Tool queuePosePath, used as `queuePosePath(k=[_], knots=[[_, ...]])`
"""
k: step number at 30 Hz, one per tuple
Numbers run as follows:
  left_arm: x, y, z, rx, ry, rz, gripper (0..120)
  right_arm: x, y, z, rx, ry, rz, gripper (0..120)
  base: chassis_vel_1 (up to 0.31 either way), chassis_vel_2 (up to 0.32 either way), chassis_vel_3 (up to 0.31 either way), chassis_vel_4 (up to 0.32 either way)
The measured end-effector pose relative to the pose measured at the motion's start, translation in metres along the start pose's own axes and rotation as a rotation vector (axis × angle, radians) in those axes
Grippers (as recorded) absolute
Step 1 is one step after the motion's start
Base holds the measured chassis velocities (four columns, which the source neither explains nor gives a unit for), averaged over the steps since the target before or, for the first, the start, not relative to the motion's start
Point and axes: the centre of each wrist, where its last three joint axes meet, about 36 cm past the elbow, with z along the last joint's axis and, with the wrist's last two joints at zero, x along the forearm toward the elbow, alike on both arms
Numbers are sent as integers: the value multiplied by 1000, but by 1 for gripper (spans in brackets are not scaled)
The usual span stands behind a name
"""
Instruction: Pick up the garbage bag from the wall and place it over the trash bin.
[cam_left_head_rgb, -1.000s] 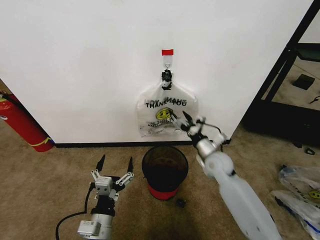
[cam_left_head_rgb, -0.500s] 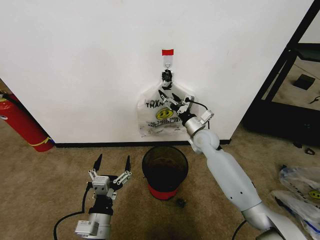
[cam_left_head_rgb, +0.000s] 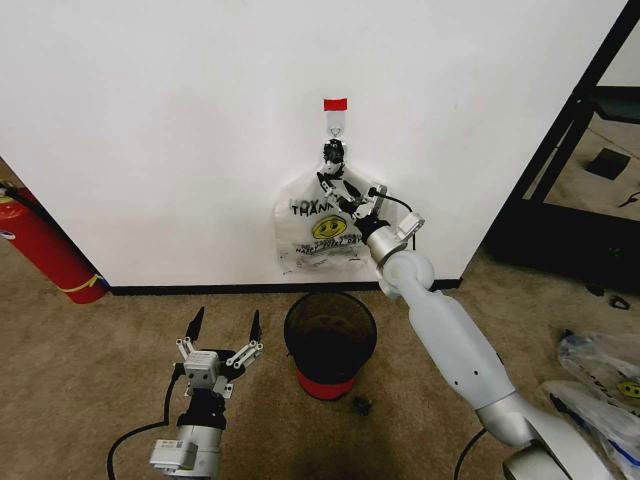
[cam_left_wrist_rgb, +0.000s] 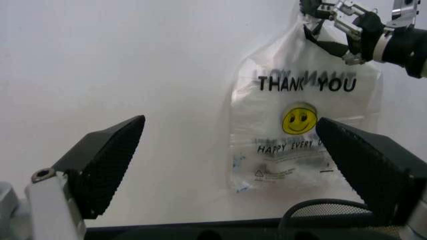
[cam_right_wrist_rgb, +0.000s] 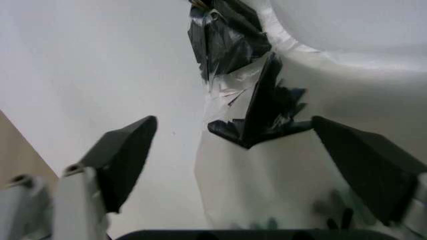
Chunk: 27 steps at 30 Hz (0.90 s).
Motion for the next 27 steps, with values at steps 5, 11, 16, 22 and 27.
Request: queuePosePath(k=[5,11,16,22,27], knots=[[0,0,-1,2,-2,-1,100,-2,2,3,-8,1,3,67,0,0,0,0],[0,-1,-1,4,-4,-3,100,-1,1,1,-6,-2,10,43,0,0,0,0],[0,-1,-1,7,-4,-3,100,0,2,0,-3,-2,12,30,0,0,0,0],[0,-2,-1,8,-4,-2,100,3,3,-2,1,-5,12,0,0,0,0,0],[0,-3,-2,12,-8,-2,100,7,3,-4,6,-6,18,0,0,0,0,0]])
